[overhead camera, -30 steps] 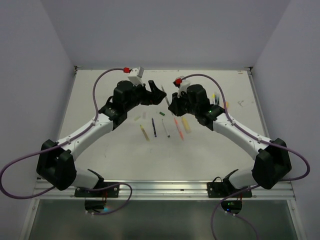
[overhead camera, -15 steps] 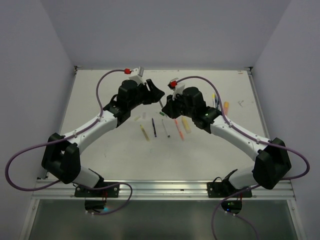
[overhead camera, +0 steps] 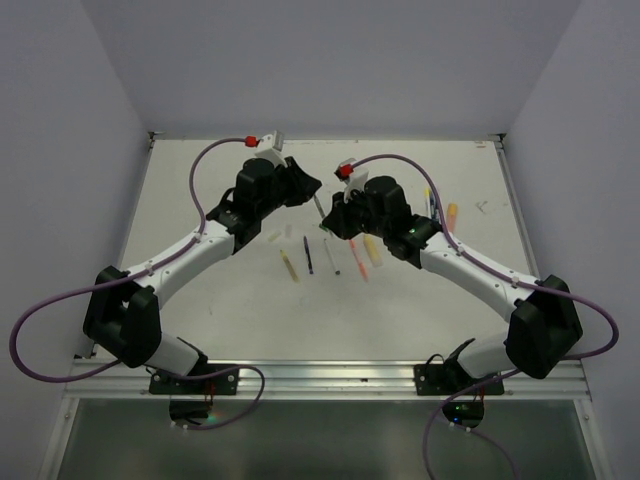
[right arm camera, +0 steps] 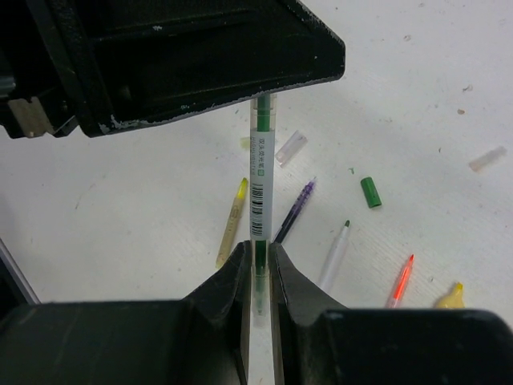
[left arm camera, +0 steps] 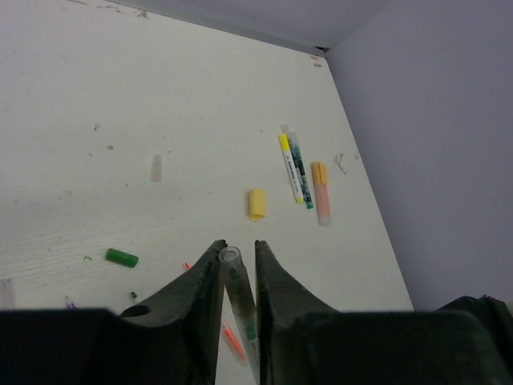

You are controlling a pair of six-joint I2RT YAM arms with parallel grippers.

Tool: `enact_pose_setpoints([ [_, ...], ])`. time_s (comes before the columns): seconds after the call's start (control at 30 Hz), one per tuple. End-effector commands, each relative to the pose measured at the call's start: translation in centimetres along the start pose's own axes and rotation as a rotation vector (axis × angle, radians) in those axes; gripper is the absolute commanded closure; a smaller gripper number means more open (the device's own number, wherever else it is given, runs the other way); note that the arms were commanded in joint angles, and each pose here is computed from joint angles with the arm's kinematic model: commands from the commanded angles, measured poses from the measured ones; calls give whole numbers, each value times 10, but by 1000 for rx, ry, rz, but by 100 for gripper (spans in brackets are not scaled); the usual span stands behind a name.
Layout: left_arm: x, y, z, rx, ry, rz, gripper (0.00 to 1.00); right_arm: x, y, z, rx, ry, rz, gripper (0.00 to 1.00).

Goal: Open the pen caps

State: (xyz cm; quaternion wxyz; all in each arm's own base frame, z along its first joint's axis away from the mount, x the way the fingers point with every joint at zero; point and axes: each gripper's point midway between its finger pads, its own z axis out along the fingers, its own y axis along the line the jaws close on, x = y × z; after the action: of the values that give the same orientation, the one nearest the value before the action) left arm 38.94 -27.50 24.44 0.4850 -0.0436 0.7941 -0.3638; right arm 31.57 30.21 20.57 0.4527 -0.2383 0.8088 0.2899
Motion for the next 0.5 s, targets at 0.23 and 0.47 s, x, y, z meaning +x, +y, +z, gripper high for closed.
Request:
enact_pose_setpoints([
  [0.23,-25,-8,-4,17,-85,2,100,-20,19,-2,-82,-81,14,70],
  [0.47,-20,-15,-16,71,-78,19,100,-29,17,9,-72,-94,32,52],
])
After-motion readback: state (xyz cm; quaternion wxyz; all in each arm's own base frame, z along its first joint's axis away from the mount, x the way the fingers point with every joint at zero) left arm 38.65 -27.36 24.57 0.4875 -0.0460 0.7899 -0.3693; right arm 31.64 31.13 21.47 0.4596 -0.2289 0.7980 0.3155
